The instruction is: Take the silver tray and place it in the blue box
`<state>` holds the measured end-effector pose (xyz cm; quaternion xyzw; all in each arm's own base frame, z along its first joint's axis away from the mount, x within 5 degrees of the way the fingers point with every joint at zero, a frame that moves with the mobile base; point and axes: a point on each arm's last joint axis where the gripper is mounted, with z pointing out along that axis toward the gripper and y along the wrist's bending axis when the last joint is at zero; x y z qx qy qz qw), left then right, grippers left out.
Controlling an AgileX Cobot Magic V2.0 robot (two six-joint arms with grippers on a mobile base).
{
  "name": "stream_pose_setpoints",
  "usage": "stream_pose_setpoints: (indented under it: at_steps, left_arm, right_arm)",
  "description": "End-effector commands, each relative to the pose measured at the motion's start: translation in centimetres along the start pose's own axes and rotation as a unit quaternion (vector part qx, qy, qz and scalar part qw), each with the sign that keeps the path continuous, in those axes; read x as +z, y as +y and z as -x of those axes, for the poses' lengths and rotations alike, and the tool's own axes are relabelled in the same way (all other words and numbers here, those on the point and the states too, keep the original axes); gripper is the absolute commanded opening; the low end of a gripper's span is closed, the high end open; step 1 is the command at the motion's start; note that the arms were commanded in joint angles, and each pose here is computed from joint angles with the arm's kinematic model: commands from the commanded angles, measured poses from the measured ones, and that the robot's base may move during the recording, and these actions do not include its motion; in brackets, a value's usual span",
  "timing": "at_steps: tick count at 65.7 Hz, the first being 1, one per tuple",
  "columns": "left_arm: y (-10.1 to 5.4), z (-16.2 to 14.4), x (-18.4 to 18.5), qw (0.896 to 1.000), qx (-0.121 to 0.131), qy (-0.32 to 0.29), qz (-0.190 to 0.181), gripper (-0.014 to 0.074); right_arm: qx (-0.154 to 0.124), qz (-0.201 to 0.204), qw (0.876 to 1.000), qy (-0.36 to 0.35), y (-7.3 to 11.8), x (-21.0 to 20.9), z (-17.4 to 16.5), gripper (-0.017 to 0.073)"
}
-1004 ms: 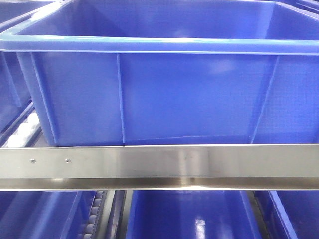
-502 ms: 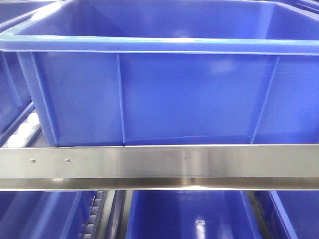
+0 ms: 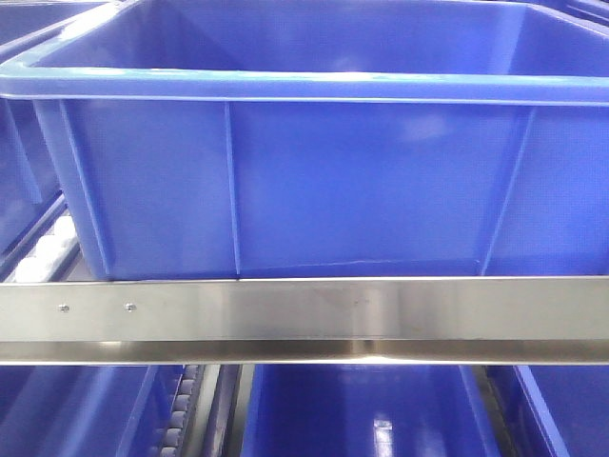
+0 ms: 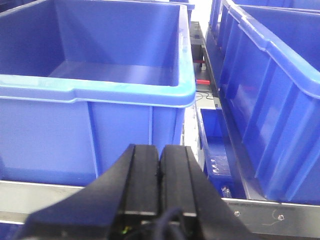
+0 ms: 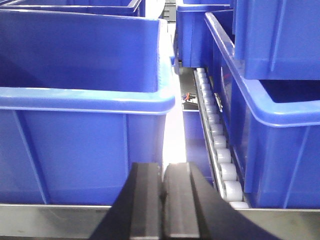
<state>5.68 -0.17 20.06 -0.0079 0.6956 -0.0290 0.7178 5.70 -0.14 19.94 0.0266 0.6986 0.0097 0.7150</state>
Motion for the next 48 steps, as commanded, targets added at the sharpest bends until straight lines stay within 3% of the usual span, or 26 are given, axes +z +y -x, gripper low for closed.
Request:
stream_pose_setpoints:
  at_steps: [1,48]
  left_arm:
    - [0.00,1.05,-0.20,0.998,-0.004,-0.055,0.000,-0.0095]
    - [0.00,1.05,-0.20,0.998,-0.004,-0.055,0.000,-0.0095]
  right_arm:
    - [-0.004,-0.002,0.998,-0.057,-0.01,-0.21,0.90,0.0050]
    - [-0.004,-0.002,0.998,-0.057,-0.01,-0.21,0.90,0.0050]
